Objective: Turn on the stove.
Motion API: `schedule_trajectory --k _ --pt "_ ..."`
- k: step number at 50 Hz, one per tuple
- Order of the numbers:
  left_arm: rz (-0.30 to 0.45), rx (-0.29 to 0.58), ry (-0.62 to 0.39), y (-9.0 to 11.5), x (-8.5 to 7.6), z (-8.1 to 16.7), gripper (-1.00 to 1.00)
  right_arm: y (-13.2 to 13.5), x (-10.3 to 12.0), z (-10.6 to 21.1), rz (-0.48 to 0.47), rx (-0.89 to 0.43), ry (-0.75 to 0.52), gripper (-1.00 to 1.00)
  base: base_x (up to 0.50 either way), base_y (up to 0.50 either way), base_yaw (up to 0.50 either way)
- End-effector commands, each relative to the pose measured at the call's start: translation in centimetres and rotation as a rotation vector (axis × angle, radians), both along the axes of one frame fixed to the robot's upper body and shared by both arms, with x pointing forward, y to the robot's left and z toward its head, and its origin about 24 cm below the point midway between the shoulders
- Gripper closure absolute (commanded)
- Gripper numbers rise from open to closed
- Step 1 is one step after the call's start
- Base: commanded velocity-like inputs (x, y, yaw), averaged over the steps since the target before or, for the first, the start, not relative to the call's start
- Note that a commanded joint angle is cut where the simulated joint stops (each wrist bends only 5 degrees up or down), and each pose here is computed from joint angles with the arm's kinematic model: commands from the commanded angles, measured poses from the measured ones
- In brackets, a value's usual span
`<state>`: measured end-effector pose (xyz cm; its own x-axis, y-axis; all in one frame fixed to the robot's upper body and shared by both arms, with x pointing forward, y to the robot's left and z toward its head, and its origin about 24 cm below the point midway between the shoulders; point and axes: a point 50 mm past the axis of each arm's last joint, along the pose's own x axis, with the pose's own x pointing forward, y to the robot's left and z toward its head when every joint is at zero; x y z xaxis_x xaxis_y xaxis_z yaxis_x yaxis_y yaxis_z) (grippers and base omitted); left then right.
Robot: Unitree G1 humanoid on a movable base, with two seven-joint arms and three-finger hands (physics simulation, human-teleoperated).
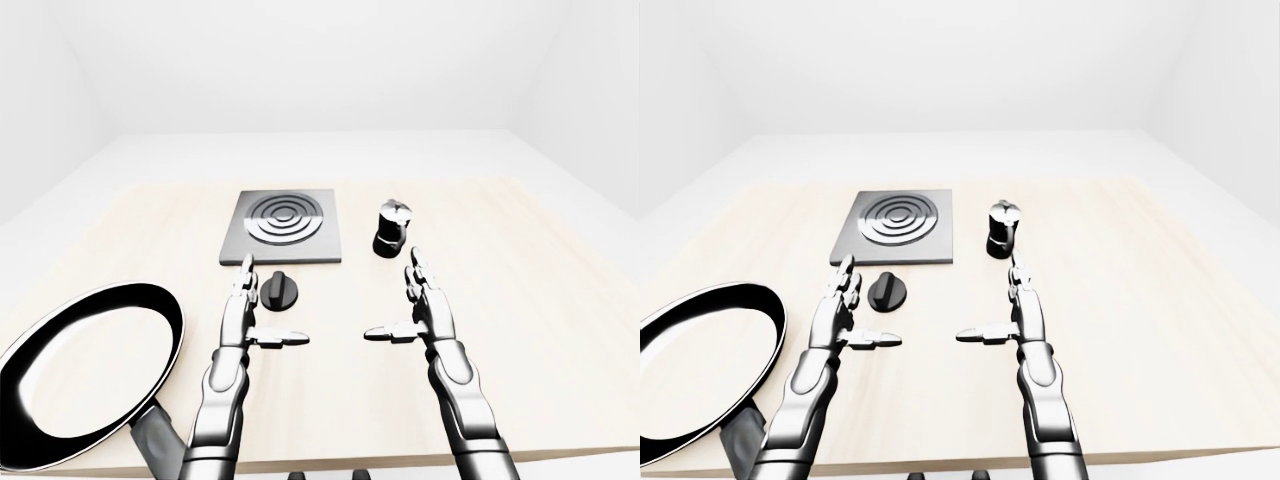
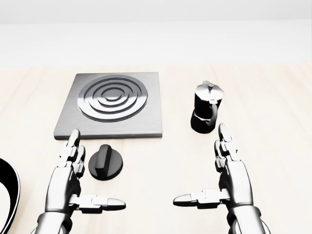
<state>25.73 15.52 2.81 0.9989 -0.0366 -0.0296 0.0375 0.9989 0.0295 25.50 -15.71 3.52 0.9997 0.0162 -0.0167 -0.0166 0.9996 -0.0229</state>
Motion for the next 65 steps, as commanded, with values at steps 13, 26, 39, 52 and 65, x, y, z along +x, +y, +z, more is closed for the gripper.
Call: schedule_trajectory --k 13,26,39,52,65 --pt "-0.002 0.005 0.013 0.0 0.0 -0.3 -1.0 0.0 -0.1 -0.2 0.006 -0.003 0.012 -1.0 0.03 0.0 0.0" --pt "-0.007 0.008 0.047 0.0 0.4 -1.5 -1.0 0.0 0.0 -0.3 0.007 -0.004 0.016 -1.0 0.0 0.0 0.0" --pt "-0.01 0.015 0.085 -0.3 0.4 -1.3 -1.0 0.0 0.0 -0.3 0.004 -0.003 0.02 -1.0 0.0 0.0 0.0" --pt "-0.01 0.027 0.098 -0.4 0.4 -1.5 -1.0 0.1 0.0 -0.2 0.006 -0.004 0.02 -1.0 0.0 0.0 0.0" --pt "-0.01 0.027 0.123 -0.4 0.4 -2.6 -1.0 0.1 0.0 -0.4 0.01 -0.005 0.02 -1.0 0.0 0.0 0.0"
